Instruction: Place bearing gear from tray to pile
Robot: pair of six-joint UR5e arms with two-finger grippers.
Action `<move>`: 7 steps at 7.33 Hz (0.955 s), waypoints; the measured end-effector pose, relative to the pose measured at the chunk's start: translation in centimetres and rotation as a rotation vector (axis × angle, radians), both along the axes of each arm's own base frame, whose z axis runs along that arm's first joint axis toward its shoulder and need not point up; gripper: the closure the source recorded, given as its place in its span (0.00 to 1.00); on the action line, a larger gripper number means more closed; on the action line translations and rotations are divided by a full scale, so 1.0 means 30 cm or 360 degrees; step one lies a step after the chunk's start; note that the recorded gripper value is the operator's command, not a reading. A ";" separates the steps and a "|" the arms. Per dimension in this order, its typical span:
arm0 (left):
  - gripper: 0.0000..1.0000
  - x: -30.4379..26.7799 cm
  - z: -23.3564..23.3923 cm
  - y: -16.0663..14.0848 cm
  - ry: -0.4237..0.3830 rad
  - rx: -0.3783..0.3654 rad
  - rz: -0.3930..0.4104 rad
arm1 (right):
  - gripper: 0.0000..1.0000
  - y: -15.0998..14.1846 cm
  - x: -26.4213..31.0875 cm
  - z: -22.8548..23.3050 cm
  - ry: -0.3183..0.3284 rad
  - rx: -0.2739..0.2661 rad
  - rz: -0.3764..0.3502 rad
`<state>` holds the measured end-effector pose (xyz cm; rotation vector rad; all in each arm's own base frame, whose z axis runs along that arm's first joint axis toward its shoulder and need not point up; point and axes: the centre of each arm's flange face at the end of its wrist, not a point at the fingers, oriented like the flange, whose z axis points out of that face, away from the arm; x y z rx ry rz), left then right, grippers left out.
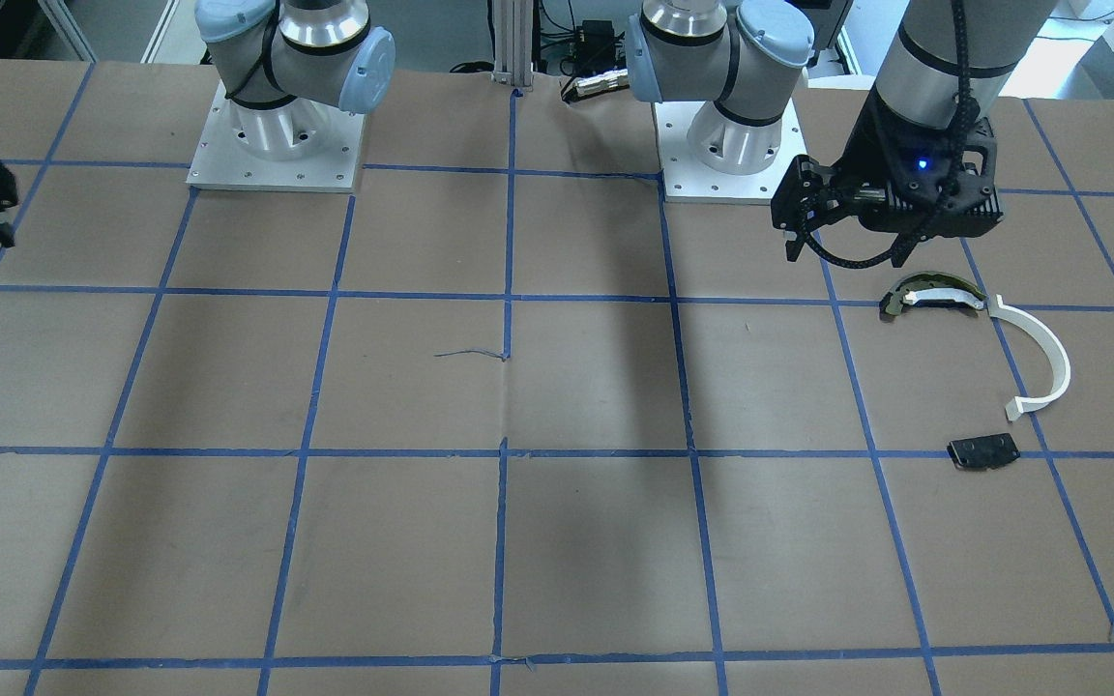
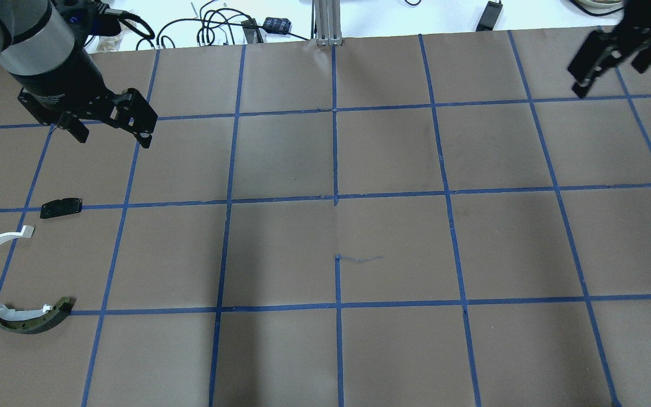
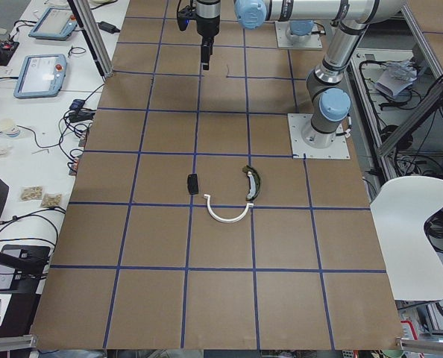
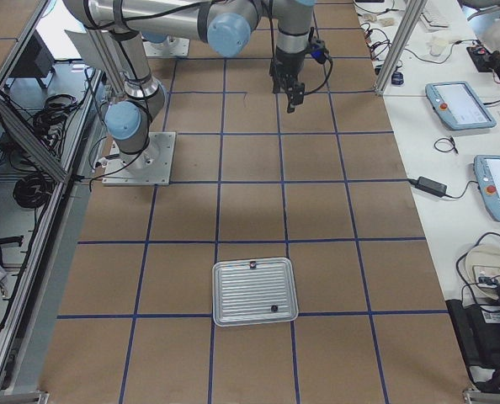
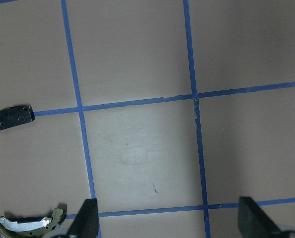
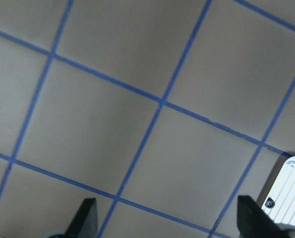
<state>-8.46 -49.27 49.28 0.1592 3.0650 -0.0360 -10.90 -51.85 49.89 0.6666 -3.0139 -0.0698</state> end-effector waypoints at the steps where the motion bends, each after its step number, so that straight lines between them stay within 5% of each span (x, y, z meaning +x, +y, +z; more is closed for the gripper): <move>1: 0.00 0.000 -0.002 0.002 0.0000 0.0001 -0.0002 | 0.00 0.045 -0.259 -0.100 -0.0021 0.0022 0.0078; 4: 0.00 -0.002 -0.003 0.004 0.0000 0.0002 -0.0006 | 0.00 0.131 -0.858 -0.521 -0.0072 0.0026 0.0541; 7: 0.00 -0.002 -0.004 0.006 0.0000 0.0002 -0.0009 | 0.00 0.107 -1.161 -0.797 0.0048 -0.0107 0.1043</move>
